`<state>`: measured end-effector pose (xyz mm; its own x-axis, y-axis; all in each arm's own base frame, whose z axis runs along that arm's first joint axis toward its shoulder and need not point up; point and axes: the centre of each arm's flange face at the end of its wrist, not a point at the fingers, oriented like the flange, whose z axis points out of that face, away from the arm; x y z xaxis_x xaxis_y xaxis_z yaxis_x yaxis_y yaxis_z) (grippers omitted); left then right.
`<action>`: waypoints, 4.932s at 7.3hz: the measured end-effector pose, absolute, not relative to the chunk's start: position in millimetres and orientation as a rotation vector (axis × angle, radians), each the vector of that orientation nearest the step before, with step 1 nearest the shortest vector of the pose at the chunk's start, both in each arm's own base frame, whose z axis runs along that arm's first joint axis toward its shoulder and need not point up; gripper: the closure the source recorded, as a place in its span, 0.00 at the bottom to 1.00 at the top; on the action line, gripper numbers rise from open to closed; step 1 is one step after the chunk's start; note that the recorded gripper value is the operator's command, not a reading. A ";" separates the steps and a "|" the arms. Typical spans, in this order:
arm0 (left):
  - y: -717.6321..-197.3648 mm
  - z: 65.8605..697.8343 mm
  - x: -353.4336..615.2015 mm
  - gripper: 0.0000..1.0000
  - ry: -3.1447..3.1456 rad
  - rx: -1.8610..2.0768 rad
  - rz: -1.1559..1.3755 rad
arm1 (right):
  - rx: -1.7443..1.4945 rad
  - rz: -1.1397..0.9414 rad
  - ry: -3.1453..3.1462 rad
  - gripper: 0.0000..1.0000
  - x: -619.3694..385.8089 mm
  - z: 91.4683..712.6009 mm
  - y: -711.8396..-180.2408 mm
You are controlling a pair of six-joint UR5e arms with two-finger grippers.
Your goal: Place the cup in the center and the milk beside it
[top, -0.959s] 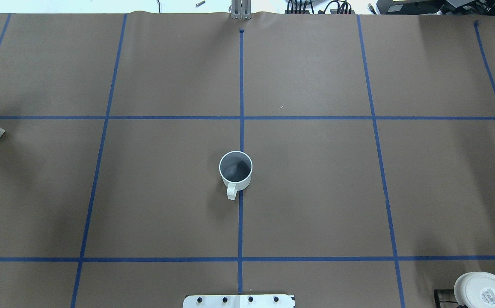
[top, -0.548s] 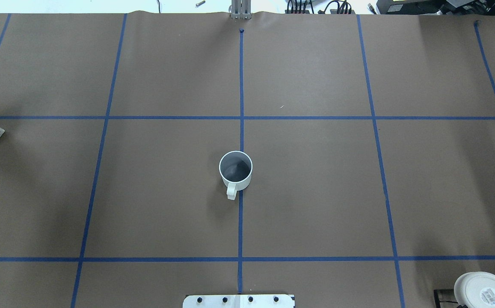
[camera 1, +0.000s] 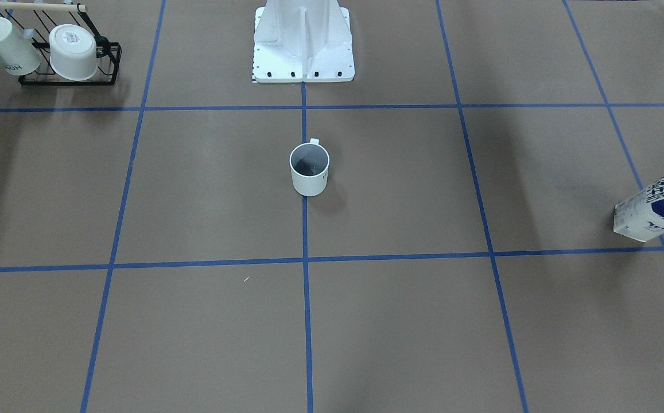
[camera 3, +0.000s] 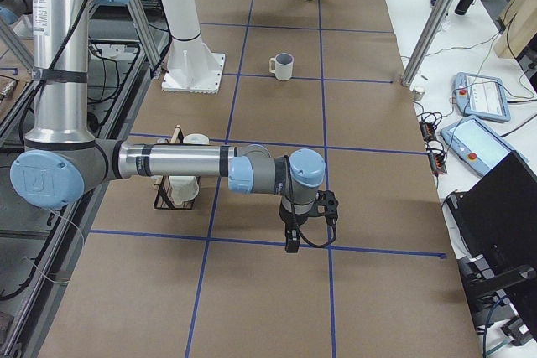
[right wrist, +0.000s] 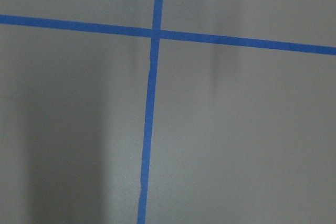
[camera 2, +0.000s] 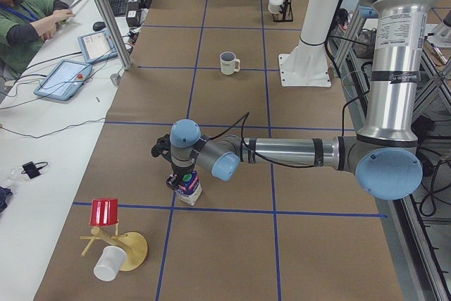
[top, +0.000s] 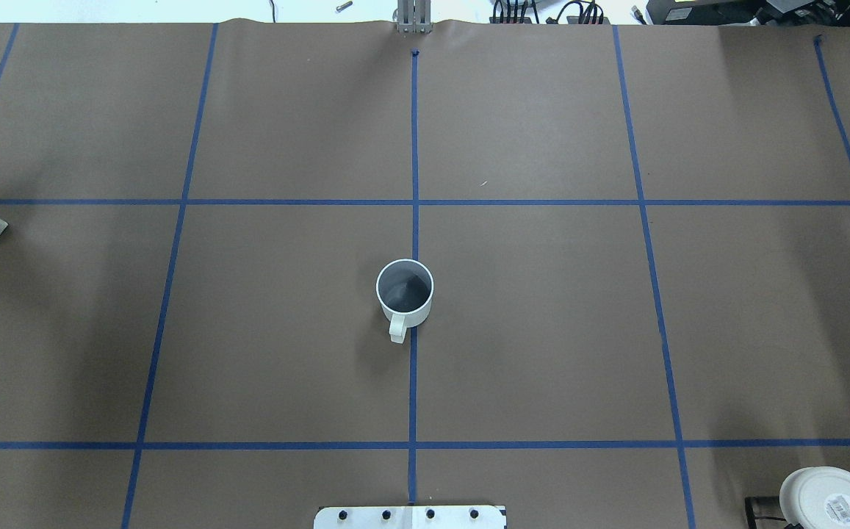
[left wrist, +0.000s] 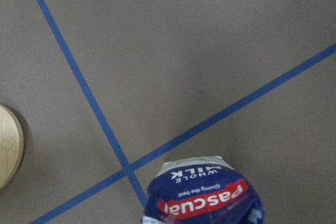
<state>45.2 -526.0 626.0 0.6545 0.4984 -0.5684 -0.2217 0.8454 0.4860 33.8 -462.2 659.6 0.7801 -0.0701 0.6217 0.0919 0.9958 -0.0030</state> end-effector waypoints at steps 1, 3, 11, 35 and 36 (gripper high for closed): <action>-526.1 626.2 46.3 1.00 0.755 0.395 0.420 | -0.034 -0.088 -0.671 0.00 33.6 659.7 -462.2; -526.6 623.6 47.2 1.00 0.756 0.397 0.418 | -0.035 -0.088 -0.671 0.00 33.1 660.2 -462.1; -534.5 456.5 99.4 1.00 1.044 0.314 0.112 | -0.043 -0.086 -0.681 0.00 32.0 664.8 -464.7; -526.3 253.4 241.3 0.01 0.744 0.269 0.301 | -0.063 -0.080 -0.689 0.00 31.4 675.0 -464.3; -542.9 296.0 188.3 0.01 0.727 0.260 0.333 | -0.063 -0.081 -0.689 0.00 31.5 675.1 -464.3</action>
<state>188.3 -542.9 296.0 0.6988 0.3841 -0.6034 -0.2059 0.9159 0.3446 31.5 -464.3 675.1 0.7692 -0.0538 0.6367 0.0954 0.9950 -0.0312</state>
